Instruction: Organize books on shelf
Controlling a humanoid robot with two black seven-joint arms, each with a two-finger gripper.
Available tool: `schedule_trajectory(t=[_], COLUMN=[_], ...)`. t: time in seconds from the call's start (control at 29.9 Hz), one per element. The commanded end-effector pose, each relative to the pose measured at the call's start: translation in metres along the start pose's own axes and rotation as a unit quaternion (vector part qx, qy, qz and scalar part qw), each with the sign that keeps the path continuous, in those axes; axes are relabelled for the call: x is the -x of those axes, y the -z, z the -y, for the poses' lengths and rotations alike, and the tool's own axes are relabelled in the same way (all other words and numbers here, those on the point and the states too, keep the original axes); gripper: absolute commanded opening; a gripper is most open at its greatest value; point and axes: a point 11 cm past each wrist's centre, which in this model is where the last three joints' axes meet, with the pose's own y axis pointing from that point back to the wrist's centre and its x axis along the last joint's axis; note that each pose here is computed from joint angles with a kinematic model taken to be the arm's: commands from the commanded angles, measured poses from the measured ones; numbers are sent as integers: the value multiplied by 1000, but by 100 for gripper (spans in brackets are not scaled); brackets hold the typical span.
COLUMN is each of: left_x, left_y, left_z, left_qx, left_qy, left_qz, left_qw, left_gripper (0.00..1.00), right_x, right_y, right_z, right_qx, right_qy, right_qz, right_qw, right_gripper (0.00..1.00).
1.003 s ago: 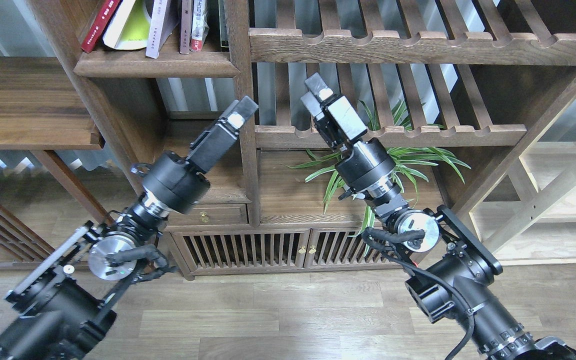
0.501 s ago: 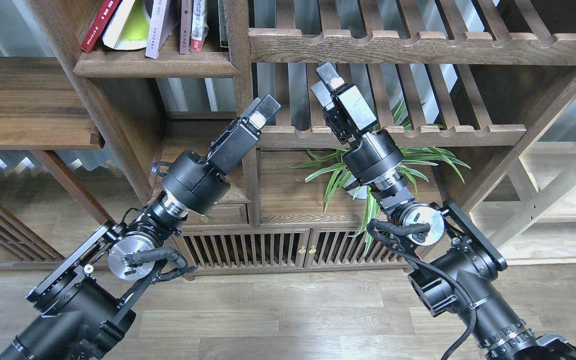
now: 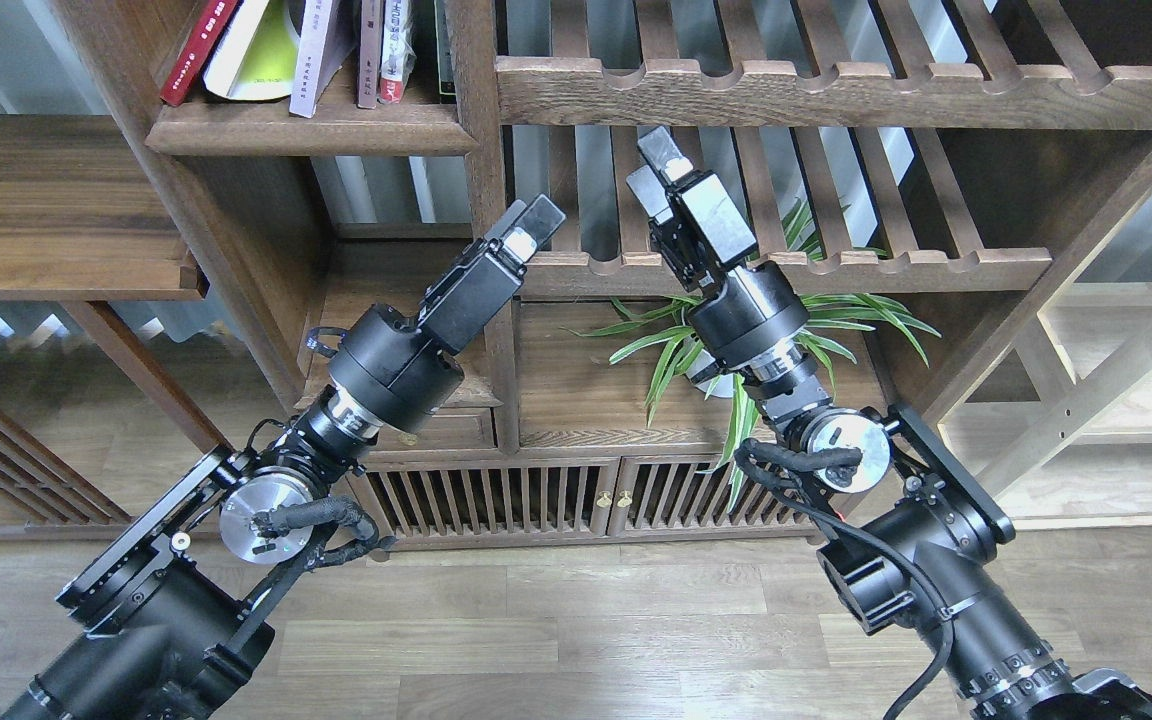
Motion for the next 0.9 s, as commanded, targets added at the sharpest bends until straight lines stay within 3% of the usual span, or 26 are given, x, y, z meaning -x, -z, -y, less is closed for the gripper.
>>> schedule_trajectory(t=[0.0,0.87], left_x=[3,7], left_y=[2,5], left_z=[3,8], left_qx=[2,-3], left_qy=[4,13], left_qz=[-5,-3], left_qw=[1000,1000], left_gripper=[99,99], right_x=[-1,0], right_y=[-1,-1], right_z=[0,2], right_qx=[1,5], right_qy=[-2,0], right_qz=[-1,-4], right_qw=[1000,1000], right_gripper=[95,95])
